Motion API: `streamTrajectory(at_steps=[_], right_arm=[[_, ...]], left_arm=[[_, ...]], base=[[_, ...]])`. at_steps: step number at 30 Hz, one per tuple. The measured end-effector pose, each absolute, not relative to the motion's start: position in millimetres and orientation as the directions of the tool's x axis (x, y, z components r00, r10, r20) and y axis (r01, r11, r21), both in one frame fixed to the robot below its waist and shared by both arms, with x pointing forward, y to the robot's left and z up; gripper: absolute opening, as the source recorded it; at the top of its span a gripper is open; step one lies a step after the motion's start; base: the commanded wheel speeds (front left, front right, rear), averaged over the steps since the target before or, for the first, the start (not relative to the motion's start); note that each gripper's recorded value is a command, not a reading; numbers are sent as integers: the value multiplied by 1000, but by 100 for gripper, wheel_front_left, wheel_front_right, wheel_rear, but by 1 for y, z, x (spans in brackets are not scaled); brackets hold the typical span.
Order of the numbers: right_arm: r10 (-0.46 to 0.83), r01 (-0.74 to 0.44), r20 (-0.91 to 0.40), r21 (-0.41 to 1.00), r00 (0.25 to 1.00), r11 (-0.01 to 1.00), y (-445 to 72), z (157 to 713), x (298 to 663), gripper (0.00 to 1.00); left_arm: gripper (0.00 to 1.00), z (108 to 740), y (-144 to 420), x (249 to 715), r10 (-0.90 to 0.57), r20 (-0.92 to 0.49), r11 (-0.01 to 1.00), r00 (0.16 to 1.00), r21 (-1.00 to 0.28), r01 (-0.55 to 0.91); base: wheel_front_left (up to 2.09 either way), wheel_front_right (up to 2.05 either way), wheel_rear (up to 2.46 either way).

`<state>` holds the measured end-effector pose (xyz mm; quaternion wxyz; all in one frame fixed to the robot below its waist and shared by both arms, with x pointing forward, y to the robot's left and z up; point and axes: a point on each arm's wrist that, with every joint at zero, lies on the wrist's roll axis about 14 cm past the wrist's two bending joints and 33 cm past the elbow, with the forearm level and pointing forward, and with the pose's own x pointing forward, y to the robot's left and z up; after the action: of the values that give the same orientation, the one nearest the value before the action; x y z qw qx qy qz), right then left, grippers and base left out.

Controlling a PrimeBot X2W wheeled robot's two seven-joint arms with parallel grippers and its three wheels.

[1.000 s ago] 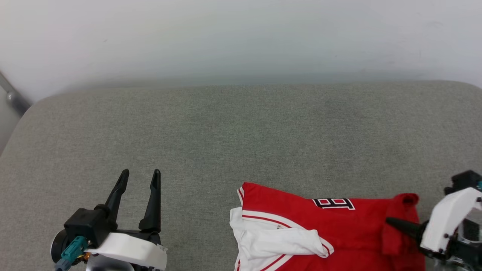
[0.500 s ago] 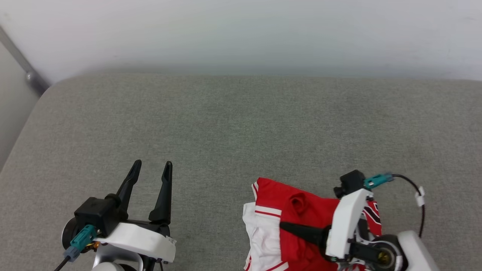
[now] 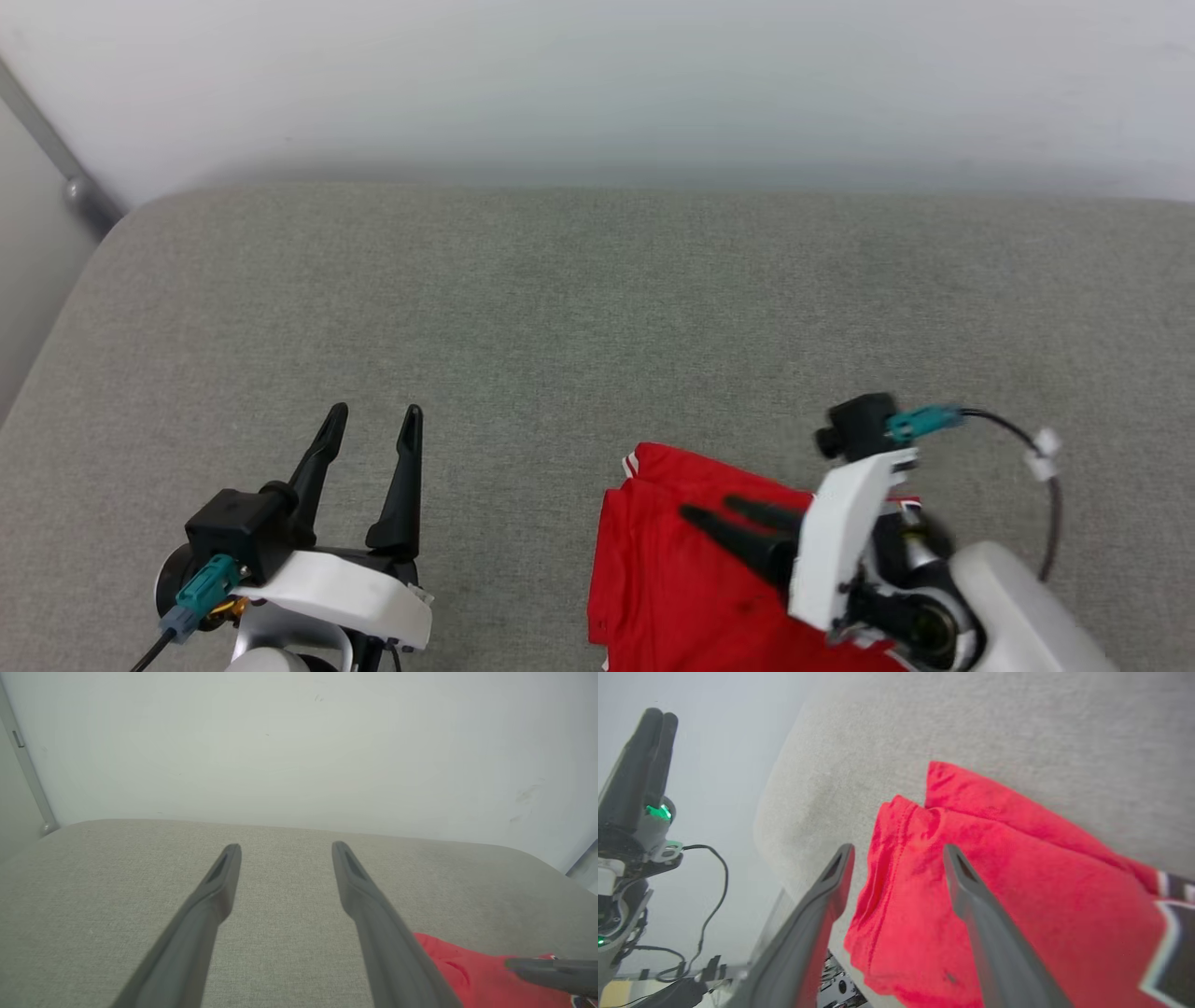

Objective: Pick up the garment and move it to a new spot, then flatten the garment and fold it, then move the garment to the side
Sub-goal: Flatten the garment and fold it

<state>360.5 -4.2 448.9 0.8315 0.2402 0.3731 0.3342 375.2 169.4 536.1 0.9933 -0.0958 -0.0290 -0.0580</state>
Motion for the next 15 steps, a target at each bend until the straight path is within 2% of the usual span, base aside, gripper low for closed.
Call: streamTrajectory(at_steps=[4, 8, 11, 15], right_arm=[[580, -415, -457, 414, 675, 810, -62, 456, 387, 100], [378, -329, -401, 188, 835, 926, -130, 469, 407, 100], [236, -224, -334, 76, 912, 972, -177, 482, 409, 100], [90, -96, -176, -30, 980, 995, -220, 514, 402, 100]], left_arm=[[100, 538, 167, 375, -114, 76, 973, 991, -192, 127], [100, 537, 164, 373, -120, 78, 972, 990, -196, 133], [100, 536, 165, 370, -116, 75, 972, 990, -199, 129], [100, 536, 167, 368, -106, 79, 972, 991, -201, 120]], base=[[0, 0, 0], [0, 0, 0], [0, 0, 0], [0, 0, 0]])
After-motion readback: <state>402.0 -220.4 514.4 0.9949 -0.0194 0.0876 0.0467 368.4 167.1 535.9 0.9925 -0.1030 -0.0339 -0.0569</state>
